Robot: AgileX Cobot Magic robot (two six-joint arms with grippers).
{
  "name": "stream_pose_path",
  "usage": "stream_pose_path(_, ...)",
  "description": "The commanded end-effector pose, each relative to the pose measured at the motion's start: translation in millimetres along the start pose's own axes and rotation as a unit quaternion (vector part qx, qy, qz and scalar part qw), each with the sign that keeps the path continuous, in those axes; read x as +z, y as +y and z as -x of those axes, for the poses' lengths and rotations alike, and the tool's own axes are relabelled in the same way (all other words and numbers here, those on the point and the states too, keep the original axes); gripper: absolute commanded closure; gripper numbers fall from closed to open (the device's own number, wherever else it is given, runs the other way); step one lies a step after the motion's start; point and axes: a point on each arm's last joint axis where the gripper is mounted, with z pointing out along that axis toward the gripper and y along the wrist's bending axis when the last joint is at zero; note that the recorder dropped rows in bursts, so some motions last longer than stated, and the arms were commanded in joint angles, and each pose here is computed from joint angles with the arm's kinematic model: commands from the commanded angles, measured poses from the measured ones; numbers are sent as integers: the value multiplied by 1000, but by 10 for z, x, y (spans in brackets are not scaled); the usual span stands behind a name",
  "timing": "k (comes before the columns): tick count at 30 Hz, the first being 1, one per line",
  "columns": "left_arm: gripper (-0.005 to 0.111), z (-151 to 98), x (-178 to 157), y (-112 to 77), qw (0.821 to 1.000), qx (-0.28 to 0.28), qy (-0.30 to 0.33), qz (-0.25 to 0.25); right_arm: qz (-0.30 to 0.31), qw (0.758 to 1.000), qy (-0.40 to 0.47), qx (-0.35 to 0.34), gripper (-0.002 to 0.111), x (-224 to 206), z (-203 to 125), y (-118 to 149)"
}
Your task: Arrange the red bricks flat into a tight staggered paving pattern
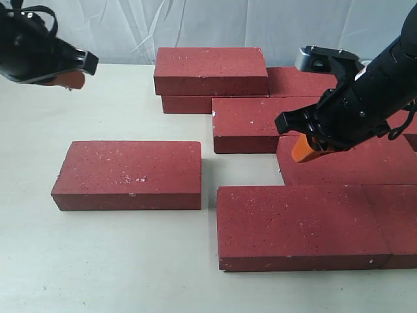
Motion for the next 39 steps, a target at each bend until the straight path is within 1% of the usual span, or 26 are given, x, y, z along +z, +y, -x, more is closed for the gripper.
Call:
stream_pose_path(1,107,-89,-120,124,999,-15,-21,21,-1,1000,2,-5,108,-19,-2,1)
stream_pose_path(4,107,-144,-112,174,999,-14,-9,31,2,1000,1,-3,108,-19,0,6)
stream_pose_path(11,107,-289,-30,192,999,-16,22,32,5,1000,1,-1,108,-19,1,11)
stream_pose_path(19,107,-310,-21,197,999,-13,28,34,4,1000,0,-1,108,-19,3,10)
stream_pose_path(23,107,-315,-29,251,998,1,31,53,2,1000,-8,-1,108,-19,17,7)
stream_pose_path(28,107,-326,-13,365,995,-15,39,87,2,1000,-11,-1,108,-19,22,6)
stream_pose_path(30,107,-334,35,416,994,-21,47,97,2,1000,-11,-1,108,-19,22,6)
stream_pose_path(39,107,-400,393,523,990,-30,101,98,2,1000,-11,-1,108,-19,22,6)
